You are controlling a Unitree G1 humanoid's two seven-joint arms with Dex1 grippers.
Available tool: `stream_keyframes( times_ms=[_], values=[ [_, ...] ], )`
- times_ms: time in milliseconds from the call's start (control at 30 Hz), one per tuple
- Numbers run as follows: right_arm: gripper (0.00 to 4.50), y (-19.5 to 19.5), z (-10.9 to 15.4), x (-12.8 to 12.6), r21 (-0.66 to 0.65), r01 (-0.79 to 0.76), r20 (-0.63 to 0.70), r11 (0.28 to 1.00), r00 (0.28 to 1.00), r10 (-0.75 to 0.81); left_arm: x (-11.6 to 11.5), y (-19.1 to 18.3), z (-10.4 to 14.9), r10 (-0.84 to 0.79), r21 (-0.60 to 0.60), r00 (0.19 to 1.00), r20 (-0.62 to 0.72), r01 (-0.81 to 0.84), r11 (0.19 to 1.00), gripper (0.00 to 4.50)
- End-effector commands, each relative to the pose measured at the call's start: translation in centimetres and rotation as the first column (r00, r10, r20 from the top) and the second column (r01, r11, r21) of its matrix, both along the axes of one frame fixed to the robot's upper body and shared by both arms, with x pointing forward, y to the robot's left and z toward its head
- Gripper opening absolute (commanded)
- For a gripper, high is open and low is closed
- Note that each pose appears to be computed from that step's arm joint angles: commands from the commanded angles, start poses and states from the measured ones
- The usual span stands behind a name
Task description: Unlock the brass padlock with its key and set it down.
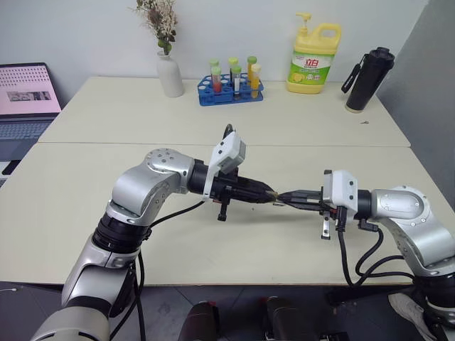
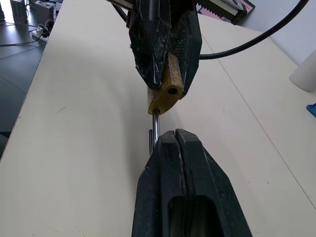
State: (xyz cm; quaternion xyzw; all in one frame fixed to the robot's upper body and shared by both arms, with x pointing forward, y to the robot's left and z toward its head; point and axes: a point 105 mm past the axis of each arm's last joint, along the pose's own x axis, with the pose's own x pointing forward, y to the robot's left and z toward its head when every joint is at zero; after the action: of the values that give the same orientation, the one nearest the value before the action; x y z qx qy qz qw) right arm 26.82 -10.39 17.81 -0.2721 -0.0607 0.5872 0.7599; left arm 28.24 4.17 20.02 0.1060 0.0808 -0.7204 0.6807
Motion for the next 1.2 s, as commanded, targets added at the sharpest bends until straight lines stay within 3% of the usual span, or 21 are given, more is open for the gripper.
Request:
stream_keyframes(
  times_ms=[33,600,800,967,1200],
  values=[
    [0.0,0.1,0.4,-0.3,-0.014,-0.025,0.027,1.0,0.999,0.025,-0.6,-0.1,1.1,-0.025,-0.023,0.999,0.028,0.025,0.999,0.16],
    [0.0,-1.3,-1.4,-0.5,-0.064,0.03,-0.029,0.997,0.999,-0.032,-0.2,0.6,0.4,0.043,-0.042,0.993,-0.109,-0.047,0.998,0.16],
    [0.0,-3.4,-2.6,-1.8,-0.146,0.044,-0.121,0.988,0.991,-0.062,0.3,1.2,-1.5,0.144,-0.04,0.957,-0.252,-0.159,0.986,0.16],
    [1.22,-2.5,-1.3,-2.6,-0.021,0.061,-0.181,0.998,0.981,-0.063,1.1,1.6,-5.2,0.268,0.012,0.854,-0.445,-0.294,0.956,0.16],
    [3.73,-0.3,-1.6,-3.2,0.084,0.069,-0.262,0.994,0.964,-0.044,1.7,1.3,-10.0,0.377,0.1,0.769,-0.517,-0.383,0.918,0.16]
  ],
)
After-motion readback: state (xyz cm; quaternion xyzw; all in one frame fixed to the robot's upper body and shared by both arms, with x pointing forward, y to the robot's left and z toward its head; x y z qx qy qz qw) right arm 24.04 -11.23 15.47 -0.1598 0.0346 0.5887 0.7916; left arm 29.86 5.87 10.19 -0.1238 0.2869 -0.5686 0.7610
